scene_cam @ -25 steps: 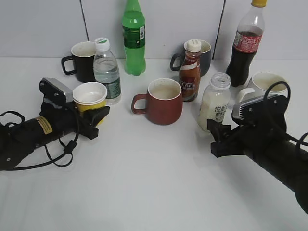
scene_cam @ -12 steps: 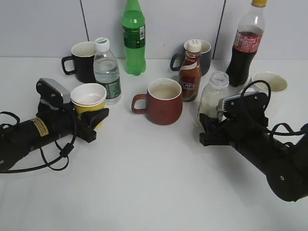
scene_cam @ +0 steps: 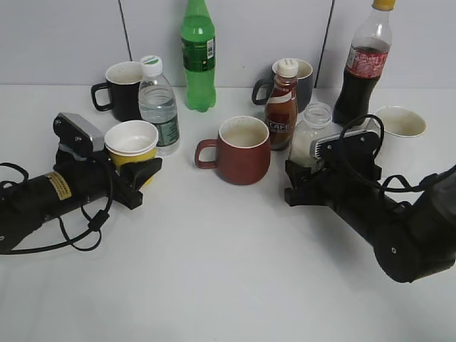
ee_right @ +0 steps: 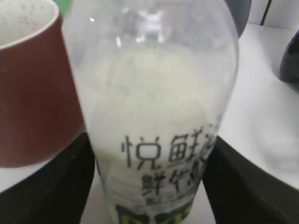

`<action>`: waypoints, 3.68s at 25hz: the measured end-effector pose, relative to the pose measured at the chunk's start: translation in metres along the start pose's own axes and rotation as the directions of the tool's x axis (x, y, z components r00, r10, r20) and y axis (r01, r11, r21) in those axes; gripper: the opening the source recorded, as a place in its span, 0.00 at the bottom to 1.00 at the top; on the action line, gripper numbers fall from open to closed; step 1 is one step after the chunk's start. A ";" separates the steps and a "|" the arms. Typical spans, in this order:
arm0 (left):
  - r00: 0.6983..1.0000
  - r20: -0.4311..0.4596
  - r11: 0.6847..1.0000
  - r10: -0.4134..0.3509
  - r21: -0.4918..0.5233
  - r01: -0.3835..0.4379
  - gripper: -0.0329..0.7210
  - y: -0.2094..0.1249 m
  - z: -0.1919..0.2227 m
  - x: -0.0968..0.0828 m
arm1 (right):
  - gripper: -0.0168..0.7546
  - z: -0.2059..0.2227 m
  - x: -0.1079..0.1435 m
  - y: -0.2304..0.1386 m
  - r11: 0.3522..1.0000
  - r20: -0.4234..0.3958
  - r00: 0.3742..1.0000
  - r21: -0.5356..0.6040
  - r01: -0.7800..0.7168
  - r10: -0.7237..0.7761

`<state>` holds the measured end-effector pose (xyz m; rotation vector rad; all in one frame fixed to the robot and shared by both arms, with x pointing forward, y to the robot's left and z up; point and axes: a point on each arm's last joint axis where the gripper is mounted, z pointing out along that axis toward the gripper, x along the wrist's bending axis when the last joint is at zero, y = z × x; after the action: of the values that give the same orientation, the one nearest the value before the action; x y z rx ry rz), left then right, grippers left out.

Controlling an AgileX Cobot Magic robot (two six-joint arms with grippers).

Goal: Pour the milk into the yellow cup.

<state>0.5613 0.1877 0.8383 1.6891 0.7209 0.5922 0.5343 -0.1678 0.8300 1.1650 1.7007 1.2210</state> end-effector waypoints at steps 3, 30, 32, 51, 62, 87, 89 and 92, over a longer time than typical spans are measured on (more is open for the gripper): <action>1.000 0.001 1.000 0.000 0.000 0.000 0.55 0.000 0.000 0.000 | 0.69 0.004 0.001 -0.001 1.000 0.000 1.000 -0.004 -0.001 0.001; 1.000 0.004 1.000 0.001 0.000 -0.001 0.55 0.000 0.000 0.000 | 0.65 -0.026 -0.009 -0.002 0.997 0.053 0.996 0.047 0.066 -0.069; 1.000 0.004 1.000 0.001 0.000 -0.001 0.55 0.000 0.000 0.000 | 0.65 -0.031 -0.010 -0.004 0.998 0.057 0.998 0.055 0.021 -0.024; 1.000 0.006 1.000 0.002 0.000 -0.002 0.55 0.000 0.000 -0.001 | 0.74 -0.032 -0.010 -0.005 0.998 0.059 0.998 0.057 -0.012 0.009; 1.000 0.010 1.000 0.004 0.001 -0.004 0.55 0.000 0.000 -0.001 | 0.80 -0.020 -0.012 0.003 0.999 0.070 0.997 0.020 0.029 -0.030; 0.998 0.057 0.999 0.002 -0.053 0.001 0.55 0.023 0.001 -0.010 | 0.61 -0.023 -0.009 0.049 0.994 0.013 0.996 -0.061 0.090 -0.089; 0.997 0.079 0.998 0.005 -0.063 0.000 0.55 0.028 0.003 -0.017 | 0.61 -0.026 -0.004 0.068 0.989 -0.023 0.993 -0.088 0.115 -0.117; 0.994 0.112 0.997 0.018 -0.075 -0.010 0.55 0.034 0.006 -0.028 | 0.61 -0.024 0.005 0.093 0.982 -0.098 0.980 -0.092 0.163 -0.172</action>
<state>0.5519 0.1575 0.8697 1.6458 0.6002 0.5229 0.5341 -0.1570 0.9259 0.9022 1.7693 1.2542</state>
